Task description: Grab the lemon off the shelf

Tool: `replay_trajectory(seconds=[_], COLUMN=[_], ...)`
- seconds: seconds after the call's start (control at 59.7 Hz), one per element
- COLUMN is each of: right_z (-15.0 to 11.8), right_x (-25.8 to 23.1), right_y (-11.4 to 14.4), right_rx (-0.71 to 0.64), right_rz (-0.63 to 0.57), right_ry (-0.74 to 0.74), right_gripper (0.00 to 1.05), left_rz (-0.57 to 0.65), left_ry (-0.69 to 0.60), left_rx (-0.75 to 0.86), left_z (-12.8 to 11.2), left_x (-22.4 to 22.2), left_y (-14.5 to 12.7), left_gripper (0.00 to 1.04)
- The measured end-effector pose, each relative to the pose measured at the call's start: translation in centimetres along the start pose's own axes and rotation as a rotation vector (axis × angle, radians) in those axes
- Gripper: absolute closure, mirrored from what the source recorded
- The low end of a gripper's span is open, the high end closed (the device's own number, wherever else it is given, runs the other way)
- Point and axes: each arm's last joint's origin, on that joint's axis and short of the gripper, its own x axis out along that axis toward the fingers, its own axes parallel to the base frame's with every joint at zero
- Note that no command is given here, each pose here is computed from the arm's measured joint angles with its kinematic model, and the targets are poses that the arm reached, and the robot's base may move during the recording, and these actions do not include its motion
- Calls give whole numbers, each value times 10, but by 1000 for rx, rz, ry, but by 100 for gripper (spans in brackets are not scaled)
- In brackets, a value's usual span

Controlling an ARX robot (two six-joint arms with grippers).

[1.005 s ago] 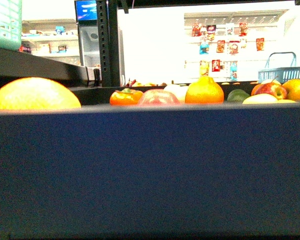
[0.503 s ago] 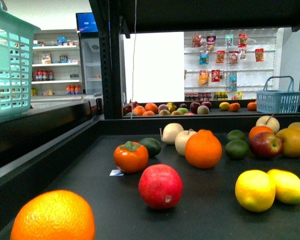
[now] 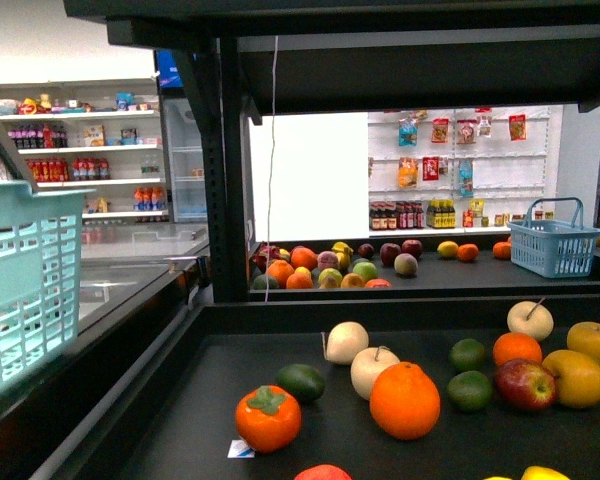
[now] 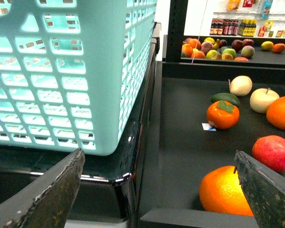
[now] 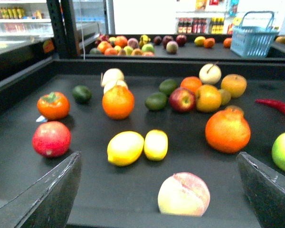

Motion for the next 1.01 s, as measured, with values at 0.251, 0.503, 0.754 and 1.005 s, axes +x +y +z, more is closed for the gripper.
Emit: replay_trajectory(seconds=[0.251, 0.503, 0.754, 1.005], right_z=[0, 0, 0, 0], right_x=[0, 0, 0, 0], right_y=[0, 0, 0, 0], right_rx=[0, 0, 0, 0], right_rz=[0, -1, 0, 0], right_ry=[0, 0, 0, 0], right_gripper=[7, 7, 7, 7], left_rz=[0, 0, 0, -74], left_ry=[0, 0, 0, 275], left_rx=[0, 0, 0, -440], left_z=[0, 0, 0, 2], left_x=[0, 0, 0, 11], left_y=[0, 0, 0, 7], left_gripper=[8, 8, 8, 8])
